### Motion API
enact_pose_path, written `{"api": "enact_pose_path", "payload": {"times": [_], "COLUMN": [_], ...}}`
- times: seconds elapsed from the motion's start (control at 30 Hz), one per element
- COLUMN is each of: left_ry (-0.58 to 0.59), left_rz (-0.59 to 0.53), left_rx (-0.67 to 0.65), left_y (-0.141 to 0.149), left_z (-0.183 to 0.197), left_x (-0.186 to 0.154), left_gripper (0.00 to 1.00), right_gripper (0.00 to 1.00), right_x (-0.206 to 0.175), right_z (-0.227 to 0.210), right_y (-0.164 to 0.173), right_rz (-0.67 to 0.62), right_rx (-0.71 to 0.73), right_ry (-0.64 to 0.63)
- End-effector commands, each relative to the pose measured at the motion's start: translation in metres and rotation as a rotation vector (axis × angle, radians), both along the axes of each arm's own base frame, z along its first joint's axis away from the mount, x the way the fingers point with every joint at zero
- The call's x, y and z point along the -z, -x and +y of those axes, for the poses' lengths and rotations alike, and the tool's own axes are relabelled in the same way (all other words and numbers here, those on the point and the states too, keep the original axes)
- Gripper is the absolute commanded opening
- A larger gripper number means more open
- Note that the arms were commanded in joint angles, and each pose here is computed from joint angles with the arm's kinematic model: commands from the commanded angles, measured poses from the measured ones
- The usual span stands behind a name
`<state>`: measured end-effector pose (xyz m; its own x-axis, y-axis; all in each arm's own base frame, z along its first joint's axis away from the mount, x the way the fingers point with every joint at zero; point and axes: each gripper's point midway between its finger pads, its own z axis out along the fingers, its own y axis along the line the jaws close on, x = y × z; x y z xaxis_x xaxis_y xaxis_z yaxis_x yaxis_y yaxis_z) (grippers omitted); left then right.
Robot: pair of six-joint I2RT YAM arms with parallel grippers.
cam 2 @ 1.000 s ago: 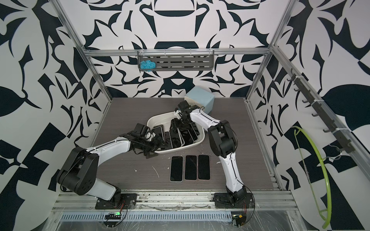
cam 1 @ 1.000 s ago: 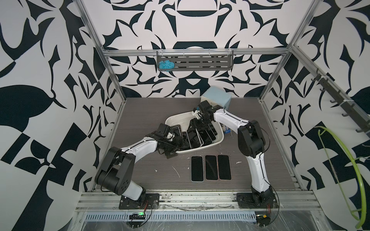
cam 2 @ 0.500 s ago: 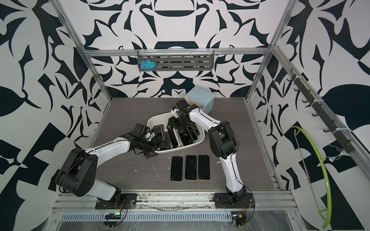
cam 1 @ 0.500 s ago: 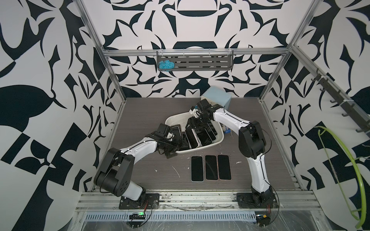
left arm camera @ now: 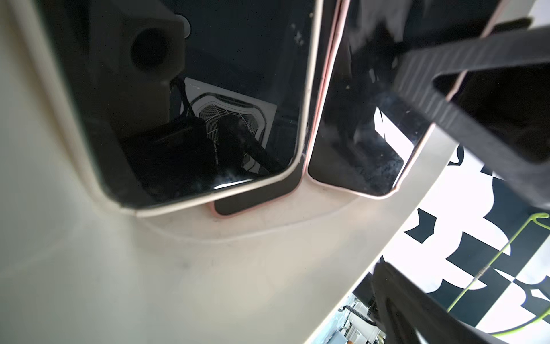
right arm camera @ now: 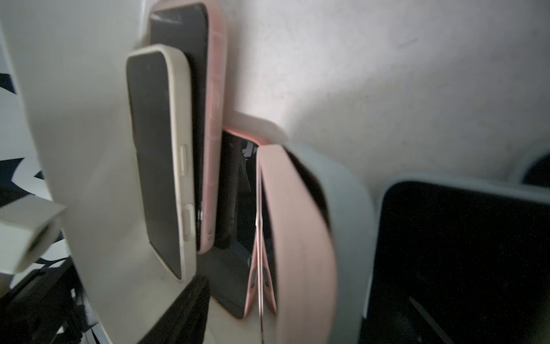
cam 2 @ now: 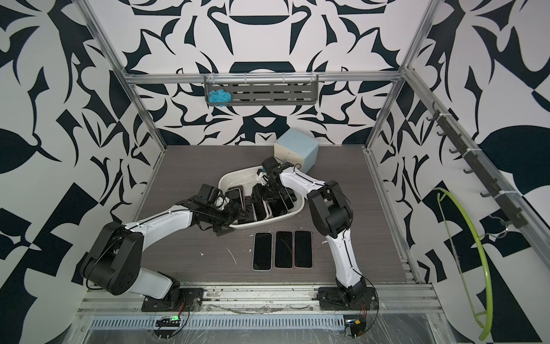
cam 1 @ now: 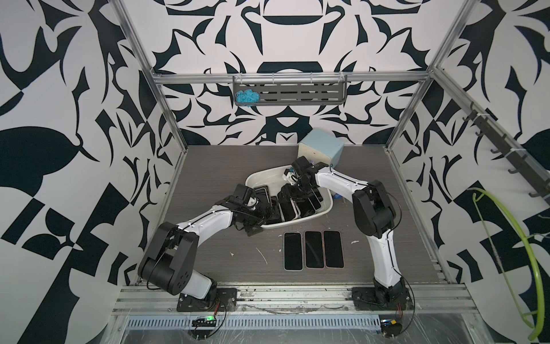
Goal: Take the phone out of the storage box
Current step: Pick up the phone from the storage box.
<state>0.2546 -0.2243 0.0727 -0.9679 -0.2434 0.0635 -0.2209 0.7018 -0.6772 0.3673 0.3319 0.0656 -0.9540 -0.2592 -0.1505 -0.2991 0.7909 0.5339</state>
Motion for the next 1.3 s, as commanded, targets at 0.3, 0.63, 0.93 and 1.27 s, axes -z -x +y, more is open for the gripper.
{"api": "enact_pose_path", "payload": {"times": [0.3,0.63,0.93,1.27], "left_ry": [-0.002,-0.019,-0.021,-0.015], "left_rz": [-0.058,-0.050,-0.067,-0.181], "left_rx": [-0.007,0.004,-0.001,-0.003], "left_y": [-0.003,0.003,0.003,-0.003], "left_z": [0.004,0.008,0.010,0.014], "left_x": [-0.012,-0.008,-0.011,-0.049], "left_gripper": [1.00,1.00,1.00,1.00], "right_gripper": [0.62,0.63,0.73,0.89], "right_x": [-0.067,-0.068,-0.042,-0.027], "right_z": [0.012,0.030,-0.026,-0.029], "right_y": [-0.042,-0.063,-0.034,0.004], "right_rz": [-0.217,-0.204,-0.113,-0.239], "right_rx": [0.011,0.010,0.090,-0.005], "right_ry": [-0.007,-0.033,0.226,0.615]}}
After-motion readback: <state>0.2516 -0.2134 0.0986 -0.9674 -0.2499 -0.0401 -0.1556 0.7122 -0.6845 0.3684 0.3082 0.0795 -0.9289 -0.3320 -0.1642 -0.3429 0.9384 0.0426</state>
